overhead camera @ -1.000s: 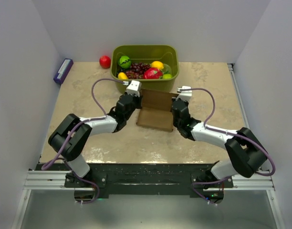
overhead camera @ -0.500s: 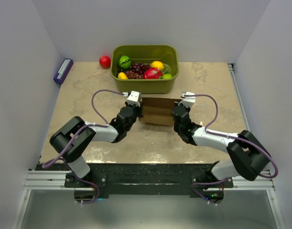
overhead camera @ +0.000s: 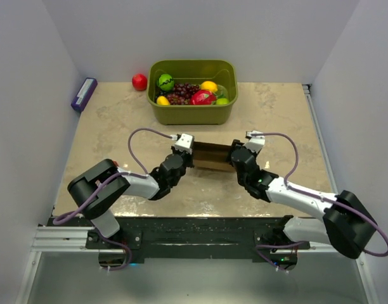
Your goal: Fold the paper box
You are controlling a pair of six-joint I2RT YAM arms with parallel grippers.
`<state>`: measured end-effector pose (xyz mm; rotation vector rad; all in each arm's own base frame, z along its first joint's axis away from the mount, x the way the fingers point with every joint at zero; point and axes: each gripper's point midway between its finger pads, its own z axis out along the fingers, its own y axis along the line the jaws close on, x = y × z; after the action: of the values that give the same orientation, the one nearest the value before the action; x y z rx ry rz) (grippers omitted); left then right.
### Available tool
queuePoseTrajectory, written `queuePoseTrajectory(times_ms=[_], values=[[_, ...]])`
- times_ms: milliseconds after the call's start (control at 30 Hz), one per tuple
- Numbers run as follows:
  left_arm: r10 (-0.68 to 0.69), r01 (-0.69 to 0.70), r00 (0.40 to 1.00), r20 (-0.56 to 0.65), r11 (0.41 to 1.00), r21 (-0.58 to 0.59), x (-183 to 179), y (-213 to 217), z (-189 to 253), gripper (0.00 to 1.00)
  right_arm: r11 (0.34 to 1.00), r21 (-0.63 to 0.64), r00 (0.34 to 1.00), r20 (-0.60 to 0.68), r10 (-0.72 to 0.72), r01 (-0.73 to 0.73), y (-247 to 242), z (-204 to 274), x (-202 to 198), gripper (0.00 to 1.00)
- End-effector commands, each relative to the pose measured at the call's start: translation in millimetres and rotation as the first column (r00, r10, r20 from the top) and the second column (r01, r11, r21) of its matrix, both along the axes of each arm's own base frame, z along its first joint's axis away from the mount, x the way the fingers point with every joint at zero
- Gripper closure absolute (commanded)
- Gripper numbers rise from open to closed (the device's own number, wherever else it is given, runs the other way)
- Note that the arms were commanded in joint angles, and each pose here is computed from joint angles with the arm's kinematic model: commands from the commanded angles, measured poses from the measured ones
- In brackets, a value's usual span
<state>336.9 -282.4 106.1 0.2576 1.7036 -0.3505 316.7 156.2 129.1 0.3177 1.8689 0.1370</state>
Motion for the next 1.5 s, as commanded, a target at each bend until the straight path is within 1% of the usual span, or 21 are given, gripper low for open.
queuePoseTrajectory(times_ms=[0,67,100,200,333,400,567,667,833,867,933,1033,1067,1167,1267,1300,1333,1367,1400,1433,1467], values=[[-0.018,0.024,0.998,-0.063,0.994,0.109,-17.9,5.4,-31.2,1.0,0.994,0.087,0.998,-0.033,0.061,-0.058,3.4,11.0,-22.0,0.29],[-0.021,0.028,0.998,-0.064,0.993,0.113,-20.9,6.8,-33.7,1.0,0.993,0.072,0.994,-0.057,0.098,-0.094,1.6,12.8,-31.0,0.17],[-0.024,0.031,0.998,-0.065,0.993,0.113,-22.0,7.3,-34.2,1.0,0.986,0.099,0.99,-0.038,0.139,-0.135,6.7,23.9,-34.5,0.07],[-0.036,0.043,0.997,-0.067,0.993,0.112,-26.1,7.5,-35.0,1.0,0.978,0.075,0.976,-0.077,0.202,-0.197,6.3,27.3,-47.2,0.04],[-0.039,0.047,0.997,-0.068,0.992,0.116,-28.5,8.1,-36.0,1.0,0.959,0.092,0.958,-0.073,0.276,-0.269,7.0,46.9,-62.0,0.04],[-0.041,0.049,0.997,-0.068,0.991,0.123,-30.2,8.9,-37.3,0.99,0.952,0.107,0.955,-0.037,0.293,-0.288,8.8,66.8,-63.3,0.04],[-0.077,0.086,0.994,-0.079,0.989,0.122,-38.4,9.6,-37.0,0.94,0.945,0.169,0.959,0.0,0.283,-0.278,12.2,116.3,-62.2,0.05],[-0.094,0.103,0.992,-0.086,0.989,0.108,-44.5,11.5,-35.6,0.88,0.94,0.173,0.954,-0.005,0.301,-0.295,19.3,125.7,-60.0,0.05],[-0.112,0.122,0.989,-0.096,0.987,0.102,-51.3,14.7,-35.3,0.79,0.934,0.17,0.943,-0.059,0.327,-0.313,39.7,105.1,-47.4,0.06],[-0.116,0.126,0.988,-0.098,0.987,0.103,-53.1,15.3,-35.4,0.73,0.932,0.176,0.94,-0.07,0.333,-0.317,42.9,99.6,-47.0,0.06],[-0.136,0.145,0.986,-0.096,0.985,0.092,-59.0,17.0,-31.8,0.68,0.919,0.194,0.925,-0.097,0.367,-0.344,54.1,88.6,-47.4,0.08],[-0.163,0.17,0.982,-0.095,0.982,0.076,-68.7,22.0,-27.6,0.55,0.906,0.217,0.91,-0.125,0.396,-0.364,62.4,71.7,-50.0,0.1],[-0.166,0.173,0.981,-0.102,0.982,0.074,-71.7,24.3,-28.4,0.47,0.905,0.226,0.908,-0.138,0.396,-0.361,62.8,65.1,-51.3,0.11],[-0.19,0.197,0.976,-0.107,0.979,0.051,-83.1,30.9,-24.2,0.38,0.898,0.243,0.901,-0.15,0.408,-0.366,65.6,55.5,-54.1,0.14],[-0.224,0.228,0.967,-0.121,0.973,0.025,-96.0,35.8,-19.3,0.37,0.894,0.25,0.897,-0.15,0.415,-0.372,67.9,52.1,-54.5,0.17],[-0.241,0.242,0.965,-0.102,0.97,-0.005,-100.1,36.0,-7.5,0.37,0.895,0.246,0.897,-0.153,0.414,-0.371,67.6,51.4,-54.0,0.18],[-0.243,0.246,0.961,-0.128,0.969,0.003,-105.0,40.1,-11.8,0.37,0.897,0.245,0.898,-0.155,0.411,-0.368,67.1,51.1,-53.7,0.18],[-0.244,0.243,0.961,-0.133,0.97,-0.022,-107.9,41.5,-7.7,0.36,0.898,0.241,0.898,-0.158,0.41,-0.367,67.4,50.3,-53.3,0.19],[-0.25,0.244,0.963,-0.101,0.967,-0.073,-110.1,41.8,12.0,0.36,0.9,0.238,0.9,-0.159,0.406,-0.364,66.6,49.8,-52.6,0.19],[-0.238,0.231,0.96,-0.146,0.971,-0.066,-114.5,47.6,8.0,0.36,0.902,0.235,0.901,-0.162,0.403,-0.361,65.7,49.3,-52.7,0.18],[-0.237,0.222,0.959,-0.159,0.969,-0.108,-117.0,47.3,17.8,0.36,0.903,0.232,0.901,-0.165,0.402,-0.36,65.4,49.1,-53.1,0.18]])
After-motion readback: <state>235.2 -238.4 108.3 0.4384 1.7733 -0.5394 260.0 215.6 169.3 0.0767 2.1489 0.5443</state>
